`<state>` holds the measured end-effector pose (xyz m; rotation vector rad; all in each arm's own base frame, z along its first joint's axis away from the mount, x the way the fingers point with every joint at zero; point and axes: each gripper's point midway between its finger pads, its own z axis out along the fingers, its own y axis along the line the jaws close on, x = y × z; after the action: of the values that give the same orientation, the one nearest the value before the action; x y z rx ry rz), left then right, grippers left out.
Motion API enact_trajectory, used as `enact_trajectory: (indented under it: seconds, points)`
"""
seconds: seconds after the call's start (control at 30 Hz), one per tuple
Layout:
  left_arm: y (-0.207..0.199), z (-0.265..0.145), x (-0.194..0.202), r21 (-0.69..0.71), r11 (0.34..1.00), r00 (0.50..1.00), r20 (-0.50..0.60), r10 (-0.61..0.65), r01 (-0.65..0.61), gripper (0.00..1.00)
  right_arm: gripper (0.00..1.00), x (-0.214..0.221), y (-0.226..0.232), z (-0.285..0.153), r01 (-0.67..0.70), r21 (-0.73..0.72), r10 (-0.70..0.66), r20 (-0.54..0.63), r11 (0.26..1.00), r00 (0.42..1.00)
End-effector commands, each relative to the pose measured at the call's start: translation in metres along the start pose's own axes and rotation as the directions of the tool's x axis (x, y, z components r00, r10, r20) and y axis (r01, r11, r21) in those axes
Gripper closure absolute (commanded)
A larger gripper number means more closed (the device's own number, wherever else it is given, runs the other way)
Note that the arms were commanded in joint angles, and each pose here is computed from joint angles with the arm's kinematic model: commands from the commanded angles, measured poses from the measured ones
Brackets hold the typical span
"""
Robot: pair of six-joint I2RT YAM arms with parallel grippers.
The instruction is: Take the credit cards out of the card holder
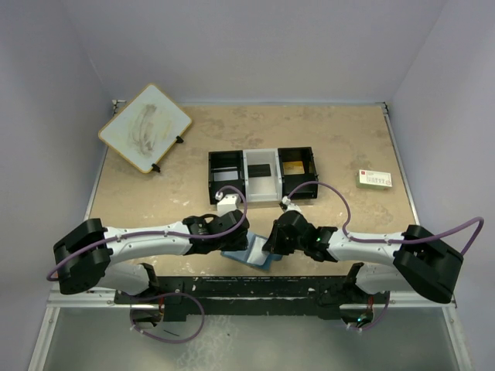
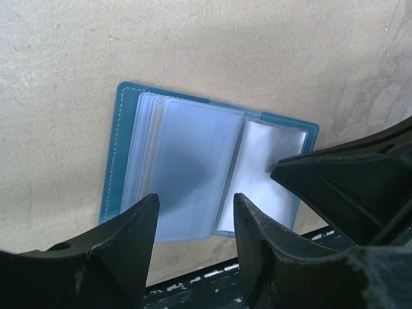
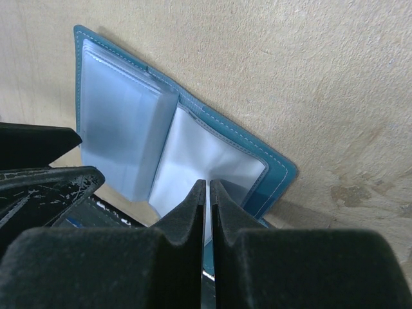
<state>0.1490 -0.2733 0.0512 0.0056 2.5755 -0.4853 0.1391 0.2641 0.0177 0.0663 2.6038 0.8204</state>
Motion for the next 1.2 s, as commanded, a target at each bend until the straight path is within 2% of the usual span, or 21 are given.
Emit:
enact_trajectory:
  seconds: [0.0, 0.3, 0.5, 0.8, 1.17]
  points:
    - [0.000, -0.004, -0.010, -0.018, 1.000, 0.999, 0.044, 0.008, -0.007, 0.52, 0.91, 0.003, -0.010, -0.001, 0.015, 0.041, -0.014, -0.012, 0.999, 1.000]
    - [-0.001, 0.002, -0.004, -0.020, 0.999, 1.000, 0.017, 0.026, -0.026, 0.52, 0.91, 0.003, -0.010, -0.001, 0.015, 0.039, -0.014, -0.012, 0.999, 1.000]
    - [-0.013, 0.003, 0.001, 0.044, 0.999, 1.000, -0.006, 0.013, -0.012, 0.55, 0.91, 0.003, -0.009, -0.001, 0.013, 0.038, -0.013, -0.011, 0.999, 1.000]
    - [-0.032, -0.008, -0.009, 0.114, 0.993, 1.000, 0.017, 0.004, -0.006, 0.56, 0.91, 0.003, -0.009, 0.000, 0.014, 0.039, -0.014, -0.010, 0.999, 1.000]
    - [-0.043, 0.008, 0.013, 0.197, 0.979, 0.998, -0.054, -0.038, 0.048, 0.54, 0.90, -0.002, -0.003, -0.004, -0.003, 0.016, 0.003, 0.009, 1.000, 1.000]
